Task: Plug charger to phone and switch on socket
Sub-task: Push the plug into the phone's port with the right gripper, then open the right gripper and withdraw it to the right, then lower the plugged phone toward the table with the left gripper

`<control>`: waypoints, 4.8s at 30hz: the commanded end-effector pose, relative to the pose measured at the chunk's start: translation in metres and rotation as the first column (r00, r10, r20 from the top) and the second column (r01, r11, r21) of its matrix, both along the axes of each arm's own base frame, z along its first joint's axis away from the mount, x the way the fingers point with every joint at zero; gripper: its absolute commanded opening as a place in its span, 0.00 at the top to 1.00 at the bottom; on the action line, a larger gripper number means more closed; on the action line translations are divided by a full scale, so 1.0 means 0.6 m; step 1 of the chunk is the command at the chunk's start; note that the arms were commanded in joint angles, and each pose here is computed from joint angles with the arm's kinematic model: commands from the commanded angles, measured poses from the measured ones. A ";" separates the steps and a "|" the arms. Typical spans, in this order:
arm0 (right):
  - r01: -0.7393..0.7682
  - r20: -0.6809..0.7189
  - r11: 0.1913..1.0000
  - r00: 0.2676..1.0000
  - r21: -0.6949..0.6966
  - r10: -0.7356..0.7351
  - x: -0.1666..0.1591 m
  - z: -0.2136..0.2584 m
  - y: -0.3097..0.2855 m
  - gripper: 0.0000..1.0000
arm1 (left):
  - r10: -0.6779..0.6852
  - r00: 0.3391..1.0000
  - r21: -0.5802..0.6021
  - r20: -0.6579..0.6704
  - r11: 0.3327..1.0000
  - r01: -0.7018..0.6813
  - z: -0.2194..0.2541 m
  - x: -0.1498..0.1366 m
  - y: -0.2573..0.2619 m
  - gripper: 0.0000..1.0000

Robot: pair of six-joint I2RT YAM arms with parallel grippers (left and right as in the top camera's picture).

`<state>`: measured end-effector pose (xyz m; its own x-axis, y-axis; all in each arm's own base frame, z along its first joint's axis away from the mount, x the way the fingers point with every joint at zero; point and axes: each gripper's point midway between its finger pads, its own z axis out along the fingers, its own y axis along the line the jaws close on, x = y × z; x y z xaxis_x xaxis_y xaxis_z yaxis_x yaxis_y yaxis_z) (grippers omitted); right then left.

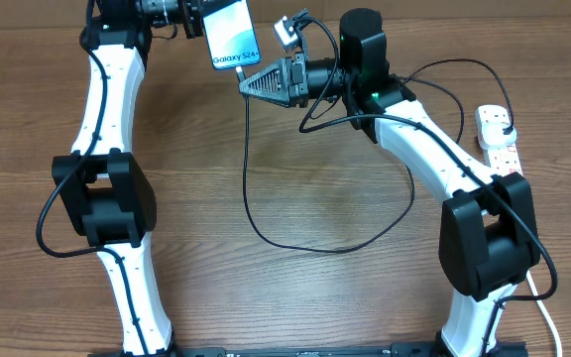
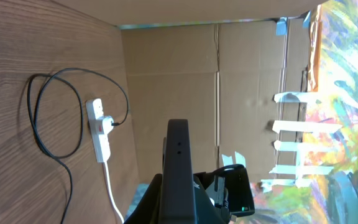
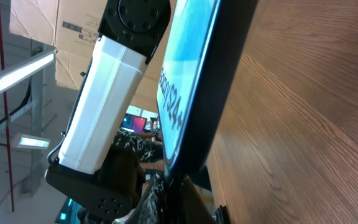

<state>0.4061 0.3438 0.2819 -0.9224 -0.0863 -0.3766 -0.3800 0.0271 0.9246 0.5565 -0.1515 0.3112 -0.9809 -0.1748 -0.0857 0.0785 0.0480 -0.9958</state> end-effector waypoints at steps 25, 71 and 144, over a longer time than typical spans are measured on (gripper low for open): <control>0.114 -0.019 0.993 0.993 0.011 -0.114 0.035 0.020 -0.002 0.96 | -0.065 0.994 0.003 0.089 0.998 0.065 0.022 -0.020 -0.023 0.96; 0.104 0.029 0.994 0.994 0.030 -0.105 0.034 0.029 -0.003 0.00 | -0.077 0.993 -0.002 0.088 0.997 0.078 0.023 -0.024 -0.015 0.96; 0.246 0.050 0.245 0.793 -0.938 -0.607 0.012 -0.350 -0.364 0.00 | -0.027 0.992 0.494 -0.125 0.865 0.085 -0.379 -0.120 -0.160 0.96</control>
<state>0.4104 0.1225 0.0679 -0.9611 0.2643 -0.0805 0.2353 0.9357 0.2627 0.4905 -0.2511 0.0923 -0.9939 -0.0606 -0.0924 0.0448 0.5429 -0.8386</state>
